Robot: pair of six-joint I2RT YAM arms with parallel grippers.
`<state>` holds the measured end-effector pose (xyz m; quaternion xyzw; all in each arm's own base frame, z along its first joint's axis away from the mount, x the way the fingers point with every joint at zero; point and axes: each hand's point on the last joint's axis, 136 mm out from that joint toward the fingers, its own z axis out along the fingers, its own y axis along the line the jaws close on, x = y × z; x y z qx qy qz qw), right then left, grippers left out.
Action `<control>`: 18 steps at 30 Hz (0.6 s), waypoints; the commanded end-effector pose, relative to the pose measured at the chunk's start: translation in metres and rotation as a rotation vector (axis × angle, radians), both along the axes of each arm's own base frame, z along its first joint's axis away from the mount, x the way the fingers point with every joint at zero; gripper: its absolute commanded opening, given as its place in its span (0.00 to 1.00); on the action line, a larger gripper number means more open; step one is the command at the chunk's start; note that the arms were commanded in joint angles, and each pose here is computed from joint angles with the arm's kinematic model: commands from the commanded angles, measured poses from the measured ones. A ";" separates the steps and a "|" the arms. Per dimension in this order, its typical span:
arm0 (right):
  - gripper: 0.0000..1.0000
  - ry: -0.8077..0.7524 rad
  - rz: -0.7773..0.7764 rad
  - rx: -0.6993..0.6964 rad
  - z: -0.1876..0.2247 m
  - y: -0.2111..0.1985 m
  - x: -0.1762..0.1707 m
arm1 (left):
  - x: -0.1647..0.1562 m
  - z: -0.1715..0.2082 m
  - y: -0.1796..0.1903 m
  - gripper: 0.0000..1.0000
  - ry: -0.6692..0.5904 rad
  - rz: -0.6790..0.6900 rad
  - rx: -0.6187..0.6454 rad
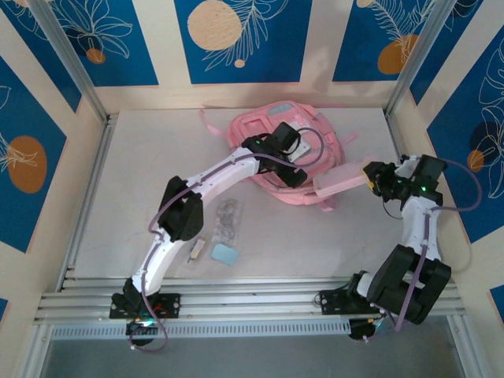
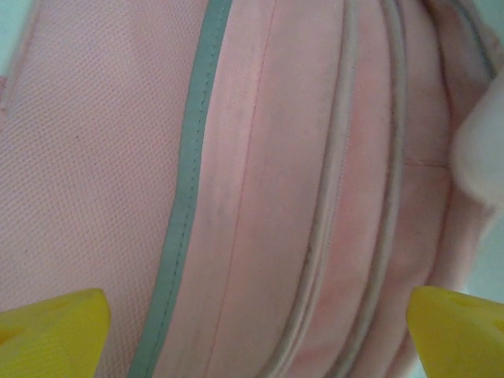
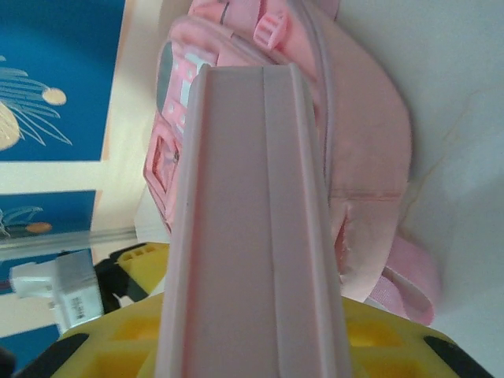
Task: Pack the student bag
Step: Open the student bag at the top-center of the table.
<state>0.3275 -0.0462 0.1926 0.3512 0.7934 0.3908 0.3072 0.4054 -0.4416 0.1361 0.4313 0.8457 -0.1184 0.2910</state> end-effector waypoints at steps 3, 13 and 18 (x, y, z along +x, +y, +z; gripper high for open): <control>0.21 -0.079 0.027 0.069 0.021 0.000 -0.008 | 0.027 -0.017 0.004 0.97 -0.100 0.060 0.092; 0.21 -0.109 0.031 0.082 0.032 0.001 -0.007 | 0.040 -0.076 0.012 0.95 -0.087 0.103 0.196; 0.21 -0.114 -0.003 0.051 0.035 -0.004 -0.009 | -0.005 -0.095 0.004 0.98 0.126 -0.034 0.168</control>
